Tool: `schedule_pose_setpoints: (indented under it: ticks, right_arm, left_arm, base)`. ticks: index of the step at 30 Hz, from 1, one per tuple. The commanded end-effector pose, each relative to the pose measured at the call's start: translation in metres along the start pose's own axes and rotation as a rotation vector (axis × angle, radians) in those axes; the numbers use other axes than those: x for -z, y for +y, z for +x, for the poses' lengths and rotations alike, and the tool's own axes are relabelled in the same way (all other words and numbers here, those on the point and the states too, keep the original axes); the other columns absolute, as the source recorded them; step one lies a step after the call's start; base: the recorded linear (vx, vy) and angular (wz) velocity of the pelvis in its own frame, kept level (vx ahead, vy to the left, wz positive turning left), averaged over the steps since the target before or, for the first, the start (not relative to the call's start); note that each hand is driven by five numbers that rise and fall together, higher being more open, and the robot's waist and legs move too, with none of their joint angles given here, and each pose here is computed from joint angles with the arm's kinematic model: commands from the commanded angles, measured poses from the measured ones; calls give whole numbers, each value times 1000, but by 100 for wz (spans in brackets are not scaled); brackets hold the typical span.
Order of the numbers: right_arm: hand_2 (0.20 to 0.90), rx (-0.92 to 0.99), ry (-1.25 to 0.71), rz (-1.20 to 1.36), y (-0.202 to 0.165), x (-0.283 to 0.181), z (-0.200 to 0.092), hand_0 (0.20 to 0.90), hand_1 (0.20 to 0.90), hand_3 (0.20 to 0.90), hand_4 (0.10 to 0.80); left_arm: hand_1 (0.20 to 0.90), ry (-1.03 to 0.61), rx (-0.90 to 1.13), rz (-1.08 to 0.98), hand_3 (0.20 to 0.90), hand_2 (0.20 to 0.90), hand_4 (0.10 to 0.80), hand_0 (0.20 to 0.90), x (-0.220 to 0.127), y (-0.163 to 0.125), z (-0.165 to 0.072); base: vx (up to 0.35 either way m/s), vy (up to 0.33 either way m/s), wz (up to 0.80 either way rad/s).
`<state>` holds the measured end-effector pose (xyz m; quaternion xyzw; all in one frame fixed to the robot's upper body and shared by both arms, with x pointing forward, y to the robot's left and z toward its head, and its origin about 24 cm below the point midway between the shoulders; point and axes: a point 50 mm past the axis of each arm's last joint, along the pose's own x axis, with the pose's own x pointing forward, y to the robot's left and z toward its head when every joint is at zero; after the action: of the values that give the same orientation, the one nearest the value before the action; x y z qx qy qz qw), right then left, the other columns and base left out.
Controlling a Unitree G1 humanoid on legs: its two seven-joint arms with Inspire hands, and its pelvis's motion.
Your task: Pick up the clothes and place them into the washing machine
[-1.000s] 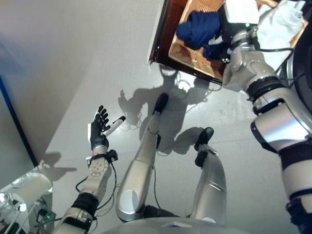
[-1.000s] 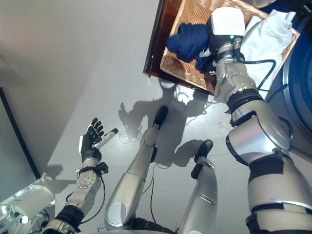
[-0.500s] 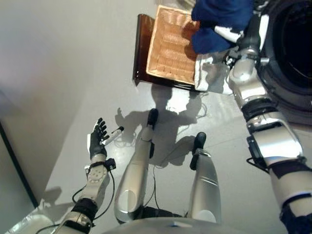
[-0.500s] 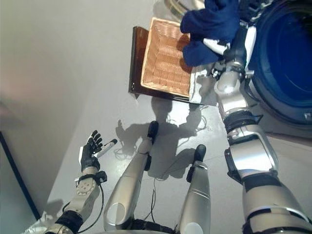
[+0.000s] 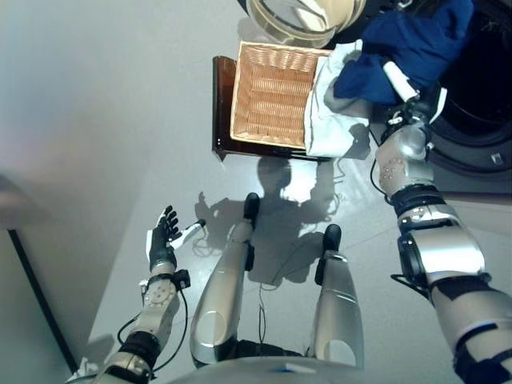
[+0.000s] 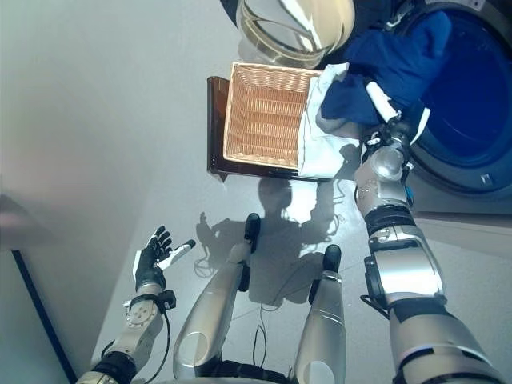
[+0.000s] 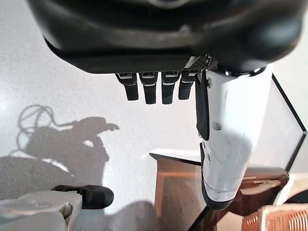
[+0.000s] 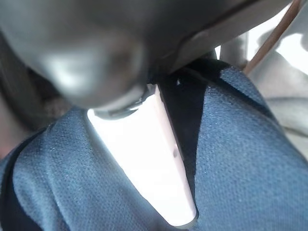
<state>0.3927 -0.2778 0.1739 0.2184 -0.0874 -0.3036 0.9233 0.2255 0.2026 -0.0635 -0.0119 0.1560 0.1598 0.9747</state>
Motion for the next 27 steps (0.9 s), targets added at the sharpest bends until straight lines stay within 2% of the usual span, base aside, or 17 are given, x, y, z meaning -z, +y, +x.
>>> schedule_pose_setpoints:
  ticks: [1, 4, 8, 21, 27]
  right_arm:
    - [200, -35, -258, 182, 0, -76, 11, 200, 200, 200, 300]
    - [200, 10, -222, 303, -17, -75, 16, 200, 200, 200, 300]
    - [200, 41, -229, 340, -33, -83, 20, 200, 200, 200, 300]
    - [200, 33, -148, 253, -60, -90, 30, 200, 200, 200, 300]
    - [200, 37, -167, 177, -64, -111, 33, 200, 200, 200, 300]
  left_arm:
    - [900, 17, 10, -11, 900, 900, 800, 900, 9, -3, -7]
    - [900, 40, 23, -16, 900, 900, 800, 900, 14, -4, -9]
    - [900, 36, 47, -38, 900, 900, 800, 900, 13, -7, -11]
    - [900, 6, 110, -70, 900, 900, 800, 900, 3, -15, -9]
    - [900, -2, 120, -76, 900, 900, 800, 900, 0, -15, -7]
  base:
    - [11, -25, -4]
    - [5, -6, -2]
    - [2, -24, -11]
    - [-1, -2, 0]
    - [0, 0, 0]
